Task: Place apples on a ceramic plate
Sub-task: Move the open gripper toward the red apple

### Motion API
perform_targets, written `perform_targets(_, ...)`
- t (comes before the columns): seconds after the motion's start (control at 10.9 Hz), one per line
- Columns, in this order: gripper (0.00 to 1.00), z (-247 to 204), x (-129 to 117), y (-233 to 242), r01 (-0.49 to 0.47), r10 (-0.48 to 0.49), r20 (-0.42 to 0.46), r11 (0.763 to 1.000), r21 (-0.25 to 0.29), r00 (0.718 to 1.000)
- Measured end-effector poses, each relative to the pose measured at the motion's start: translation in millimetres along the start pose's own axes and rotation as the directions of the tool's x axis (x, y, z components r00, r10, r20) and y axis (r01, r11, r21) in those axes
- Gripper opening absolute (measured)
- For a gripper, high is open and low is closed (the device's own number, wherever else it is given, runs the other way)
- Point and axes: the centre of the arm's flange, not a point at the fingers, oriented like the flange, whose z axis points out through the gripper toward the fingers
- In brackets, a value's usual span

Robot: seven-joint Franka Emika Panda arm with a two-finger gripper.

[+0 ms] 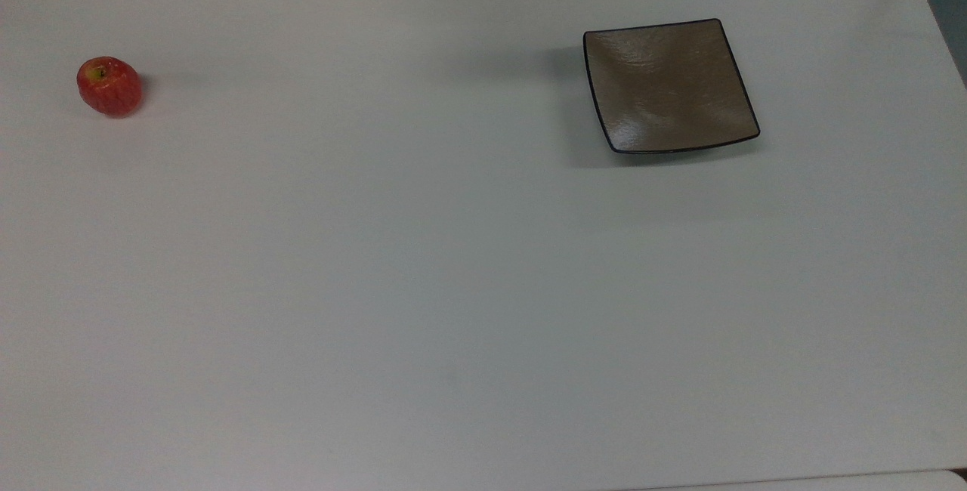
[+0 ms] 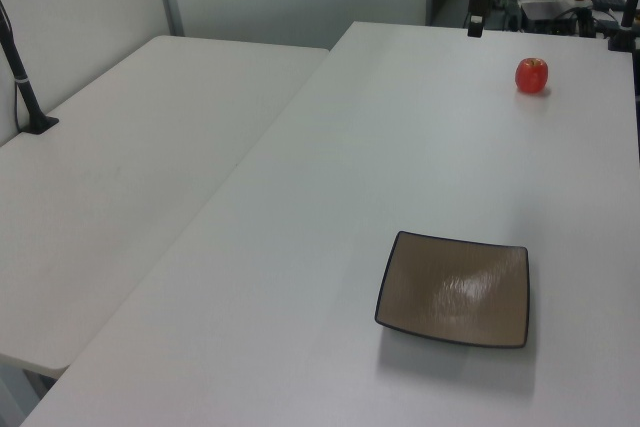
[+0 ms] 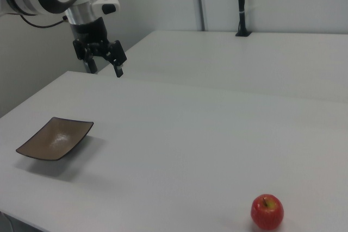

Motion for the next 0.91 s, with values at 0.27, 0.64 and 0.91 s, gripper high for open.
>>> perform_targets(0.27,1.00,-0.2,0.0,4.2,-0.007,0.007,0.000,1.000,0.000,1.000)
perform_targets(0.64,1.00,-1.5,-0.4,25.5,0.072,-0.072,-0.002,0.997,-0.003,0.997)
perform_targets(0.91,1.00,5.2,-7.0,57.9,0.231,-0.231,0.047,0.973,0.007,0.972)
